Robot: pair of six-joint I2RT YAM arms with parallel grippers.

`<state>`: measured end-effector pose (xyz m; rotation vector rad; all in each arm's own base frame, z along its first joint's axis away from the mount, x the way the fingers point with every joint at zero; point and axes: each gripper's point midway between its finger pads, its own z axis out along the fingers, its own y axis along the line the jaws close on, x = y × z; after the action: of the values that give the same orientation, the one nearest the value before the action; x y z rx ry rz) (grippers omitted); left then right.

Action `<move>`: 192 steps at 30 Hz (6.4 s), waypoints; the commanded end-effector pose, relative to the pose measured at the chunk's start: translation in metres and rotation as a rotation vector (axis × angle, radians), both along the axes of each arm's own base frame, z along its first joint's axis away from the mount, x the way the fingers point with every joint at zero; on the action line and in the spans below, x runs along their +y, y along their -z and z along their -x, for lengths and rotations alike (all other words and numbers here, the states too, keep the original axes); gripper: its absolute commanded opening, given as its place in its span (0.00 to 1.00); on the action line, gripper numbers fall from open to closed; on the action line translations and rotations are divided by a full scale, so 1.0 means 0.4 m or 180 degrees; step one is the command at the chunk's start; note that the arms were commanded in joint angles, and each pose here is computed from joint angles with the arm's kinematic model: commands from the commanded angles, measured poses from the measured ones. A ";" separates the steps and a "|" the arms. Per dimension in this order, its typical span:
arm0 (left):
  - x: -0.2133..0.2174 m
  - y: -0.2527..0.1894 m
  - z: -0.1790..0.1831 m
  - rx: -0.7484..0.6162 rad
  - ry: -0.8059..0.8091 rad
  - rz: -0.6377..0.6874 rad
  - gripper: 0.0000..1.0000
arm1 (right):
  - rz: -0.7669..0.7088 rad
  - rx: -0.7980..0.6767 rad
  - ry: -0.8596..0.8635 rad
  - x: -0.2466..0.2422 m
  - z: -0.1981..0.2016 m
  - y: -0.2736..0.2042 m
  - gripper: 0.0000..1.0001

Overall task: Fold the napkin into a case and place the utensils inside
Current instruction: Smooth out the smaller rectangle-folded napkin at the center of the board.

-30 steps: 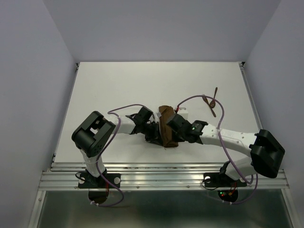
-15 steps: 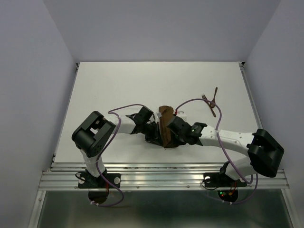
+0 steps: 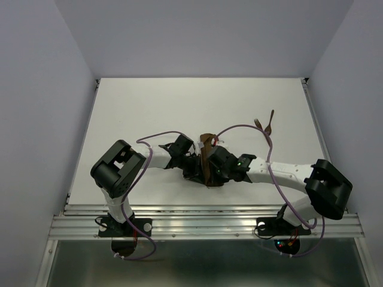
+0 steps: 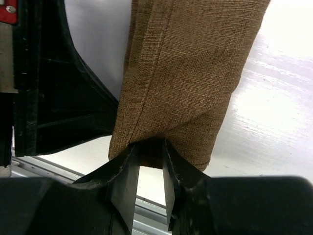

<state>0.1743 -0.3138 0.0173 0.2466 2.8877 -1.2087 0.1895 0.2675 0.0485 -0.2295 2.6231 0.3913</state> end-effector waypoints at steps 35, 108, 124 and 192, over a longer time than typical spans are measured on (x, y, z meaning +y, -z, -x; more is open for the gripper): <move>0.054 -0.052 0.017 -0.0342 0.0092 -0.0361 0.00 | 0.0109 -0.0359 0.0305 -0.049 -0.034 -0.077 0.26; 0.060 -0.088 -0.017 -0.0567 0.0167 -0.0437 0.00 | -0.0176 -0.0465 0.0027 0.043 -0.066 -0.107 0.27; 0.023 -0.038 0.015 -0.0201 0.0149 -0.0066 0.00 | 0.0016 -0.0303 -0.0109 0.080 -0.071 -0.042 0.49; 0.006 -0.025 0.030 -0.0086 0.0112 0.0147 0.00 | -0.0023 -0.0276 0.0015 0.097 -0.083 0.026 0.01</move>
<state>0.1686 -0.3112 0.0188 0.2875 2.8625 -1.2227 0.2184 0.2999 0.0421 -0.2488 2.5657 0.3658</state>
